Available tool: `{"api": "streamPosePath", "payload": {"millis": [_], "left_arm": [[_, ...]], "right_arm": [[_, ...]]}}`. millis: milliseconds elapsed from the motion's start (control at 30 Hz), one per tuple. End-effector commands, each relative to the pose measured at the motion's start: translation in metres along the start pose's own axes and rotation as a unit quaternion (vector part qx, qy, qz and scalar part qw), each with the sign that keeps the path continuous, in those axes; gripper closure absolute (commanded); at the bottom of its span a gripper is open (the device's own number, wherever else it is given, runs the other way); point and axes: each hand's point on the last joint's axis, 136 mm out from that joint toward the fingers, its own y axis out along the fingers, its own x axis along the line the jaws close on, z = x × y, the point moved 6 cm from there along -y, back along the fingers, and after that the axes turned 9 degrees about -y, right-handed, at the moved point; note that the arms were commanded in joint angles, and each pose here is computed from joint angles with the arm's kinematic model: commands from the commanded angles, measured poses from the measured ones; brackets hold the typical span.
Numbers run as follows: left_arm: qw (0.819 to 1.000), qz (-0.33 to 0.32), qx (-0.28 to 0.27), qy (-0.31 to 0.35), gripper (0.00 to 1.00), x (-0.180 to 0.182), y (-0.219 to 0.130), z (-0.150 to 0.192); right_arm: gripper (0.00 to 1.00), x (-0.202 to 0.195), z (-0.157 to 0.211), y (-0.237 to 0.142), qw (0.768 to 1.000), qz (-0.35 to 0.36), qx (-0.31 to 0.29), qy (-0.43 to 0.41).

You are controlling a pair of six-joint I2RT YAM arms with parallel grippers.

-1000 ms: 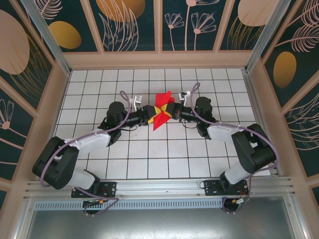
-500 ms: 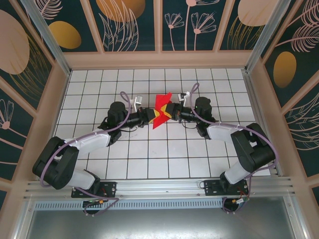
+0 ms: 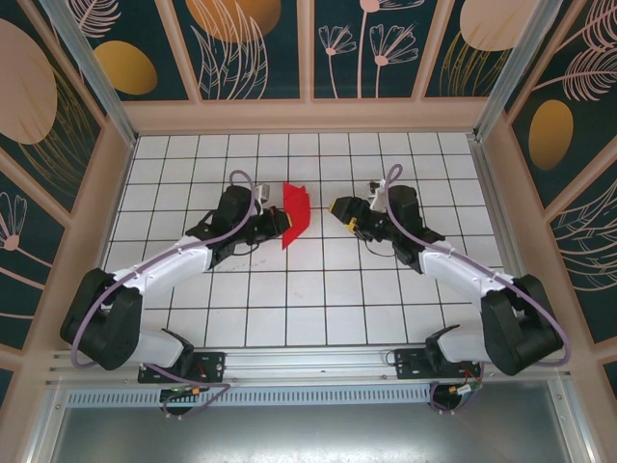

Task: Fold a paper plane with a square sheet of paper (pick it up from the middle)
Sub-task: Turn over the paper at the center of the table.

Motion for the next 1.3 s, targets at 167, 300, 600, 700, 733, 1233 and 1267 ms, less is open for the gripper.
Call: {"api": "streamPosePath", "payload": {"millis": [167, 300, 600, 700, 733, 1233, 1267], "left_arm": [[0.938, -0.315, -0.109, 0.100, 0.91, 0.048, -0.044, -0.033], [0.898, -0.404, -0.125, 0.121, 0.92, 0.062, -0.045, -0.027], [0.891, -0.427, -0.068, 0.138, 0.89, 0.066, 0.016, 0.006], [0.926, -0.356, -0.031, 0.119, 0.68, 0.055, 0.037, 0.017], [0.935, -0.334, -0.025, 0.114, 0.63, 0.052, 0.040, 0.020], [0.971, -0.206, -0.118, 0.020, 0.09, 0.056, -0.022, -0.027], [0.966, -0.220, -0.135, 0.015, 0.06, 0.062, -0.029, -0.031]], "right_arm": [[0.26, -0.025, 0.000, -0.015, 0.990, 0.136, -0.035, -0.027], [0.26, -0.031, 0.005, -0.015, 0.986, 0.159, -0.039, -0.017], [0.26, -0.040, 0.013, -0.011, 0.980, 0.195, -0.045, 0.003], [0.26, -0.042, 0.015, -0.011, 0.979, 0.197, -0.047, 0.013], [0.26, -0.043, 0.017, -0.011, 0.979, 0.200, -0.046, 0.013], [0.44, 0.000, 0.058, 0.077, 0.985, 0.168, 0.020, -0.037], [0.48, 0.008, 0.064, 0.090, 0.986, 0.161, 0.029, -0.043]]}}
